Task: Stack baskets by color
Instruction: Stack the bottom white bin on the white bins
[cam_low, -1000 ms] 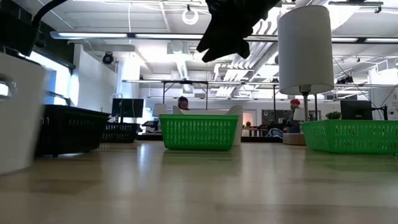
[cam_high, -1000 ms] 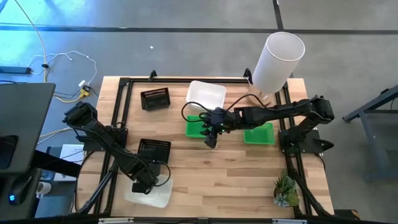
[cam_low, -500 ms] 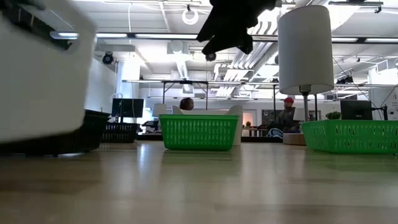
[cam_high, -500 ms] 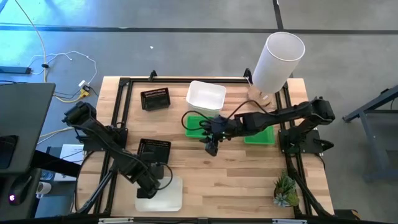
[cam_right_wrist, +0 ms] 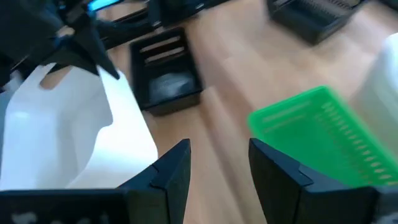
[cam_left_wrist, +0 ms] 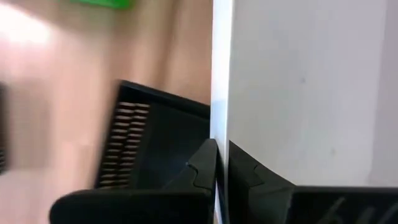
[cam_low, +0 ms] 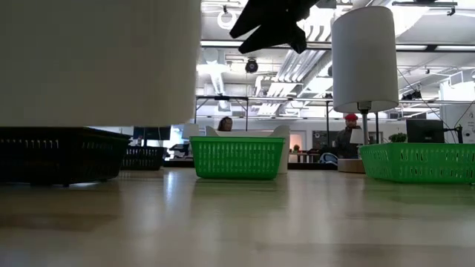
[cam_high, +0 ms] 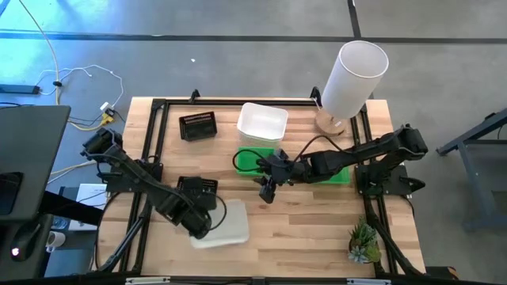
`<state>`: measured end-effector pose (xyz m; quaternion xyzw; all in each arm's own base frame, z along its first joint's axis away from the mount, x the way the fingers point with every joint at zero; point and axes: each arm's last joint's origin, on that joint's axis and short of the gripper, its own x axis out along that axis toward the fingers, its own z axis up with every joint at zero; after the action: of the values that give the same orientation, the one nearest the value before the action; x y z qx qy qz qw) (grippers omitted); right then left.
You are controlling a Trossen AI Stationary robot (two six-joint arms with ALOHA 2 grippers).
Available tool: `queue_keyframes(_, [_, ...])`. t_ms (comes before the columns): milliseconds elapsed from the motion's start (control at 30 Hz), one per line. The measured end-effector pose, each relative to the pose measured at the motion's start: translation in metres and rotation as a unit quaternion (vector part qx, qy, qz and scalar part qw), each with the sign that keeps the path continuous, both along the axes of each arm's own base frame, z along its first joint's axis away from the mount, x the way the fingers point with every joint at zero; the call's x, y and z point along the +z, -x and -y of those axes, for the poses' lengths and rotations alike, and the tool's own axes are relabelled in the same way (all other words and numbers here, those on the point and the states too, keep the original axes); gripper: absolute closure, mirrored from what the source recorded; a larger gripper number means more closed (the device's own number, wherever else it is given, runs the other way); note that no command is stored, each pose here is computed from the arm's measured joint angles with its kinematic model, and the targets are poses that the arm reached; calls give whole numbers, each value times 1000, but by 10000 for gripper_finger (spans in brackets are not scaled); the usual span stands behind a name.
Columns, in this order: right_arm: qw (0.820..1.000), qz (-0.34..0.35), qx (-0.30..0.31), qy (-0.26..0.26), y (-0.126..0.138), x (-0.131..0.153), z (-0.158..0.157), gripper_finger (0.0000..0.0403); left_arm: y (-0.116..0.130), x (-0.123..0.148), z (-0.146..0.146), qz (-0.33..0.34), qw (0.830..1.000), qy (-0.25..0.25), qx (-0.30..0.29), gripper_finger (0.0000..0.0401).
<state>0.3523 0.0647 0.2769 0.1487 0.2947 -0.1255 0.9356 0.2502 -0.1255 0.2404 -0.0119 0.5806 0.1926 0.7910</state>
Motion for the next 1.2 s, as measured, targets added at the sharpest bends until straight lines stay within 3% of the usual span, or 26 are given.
queue_keyframes(300, [987, 20, -84, 134, -2, 7, 15, 253, -8, 14, -46, -31, 993, -100, 54, 401])
queue_keyframes(500, [978, 72, -92, 170, -2, 27, 25, 253, -15, 16, -80, -50, 985, -150, 71, 401])
queue_keyframes(800, [982, 63, -82, 157, -4, 26, 39, 253, -20, 17, -115, -65, 978, -171, 104, 401])
queue_keyframes(1200, [989, 16, -102, 109, 0, 14, 54, 253, -22, 17, -117, -45, 975, -178, 123, 401])
